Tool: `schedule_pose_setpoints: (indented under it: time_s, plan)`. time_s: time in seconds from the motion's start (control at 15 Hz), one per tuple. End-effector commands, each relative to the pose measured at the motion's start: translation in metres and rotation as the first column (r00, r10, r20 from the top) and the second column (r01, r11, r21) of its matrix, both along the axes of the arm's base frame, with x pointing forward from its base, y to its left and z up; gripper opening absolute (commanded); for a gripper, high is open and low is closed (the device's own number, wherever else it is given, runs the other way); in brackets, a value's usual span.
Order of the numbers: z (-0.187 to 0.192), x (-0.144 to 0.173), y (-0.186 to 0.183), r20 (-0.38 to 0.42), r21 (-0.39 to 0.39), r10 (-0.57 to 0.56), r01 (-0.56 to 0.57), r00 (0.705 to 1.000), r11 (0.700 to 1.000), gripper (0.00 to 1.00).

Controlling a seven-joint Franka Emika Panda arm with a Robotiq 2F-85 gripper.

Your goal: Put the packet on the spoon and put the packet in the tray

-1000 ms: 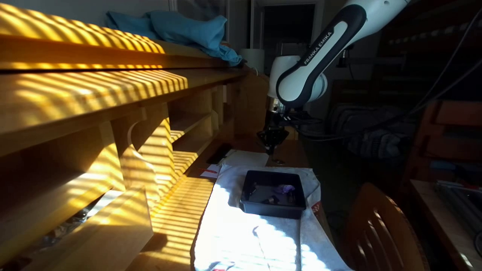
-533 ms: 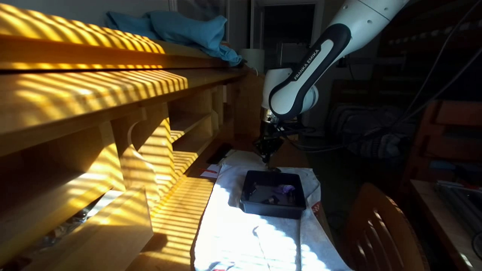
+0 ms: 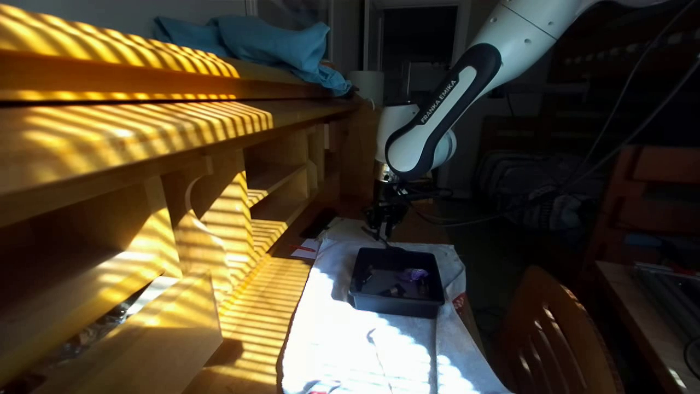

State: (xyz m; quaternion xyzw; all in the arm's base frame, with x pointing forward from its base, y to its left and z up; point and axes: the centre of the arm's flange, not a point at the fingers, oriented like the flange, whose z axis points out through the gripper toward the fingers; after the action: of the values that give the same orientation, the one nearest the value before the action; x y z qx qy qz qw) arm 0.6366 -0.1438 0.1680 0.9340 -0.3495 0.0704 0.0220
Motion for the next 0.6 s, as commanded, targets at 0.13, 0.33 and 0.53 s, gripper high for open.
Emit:
schedule_pose_setpoints:
  time_s: [0.13,0.33,0.53]
  plan:
    - [0.033,-0.006,0.012,0.022,0.025,0.038,-0.039,0.999,0.999,0.84]
    - [0.061,-0.013,0.025,0.034,0.041,0.175,-0.176,0.984,0.984,0.99]
    - [0.087,-0.022,0.039,0.014,0.065,0.308,-0.308,0.951,0.949,1.0]
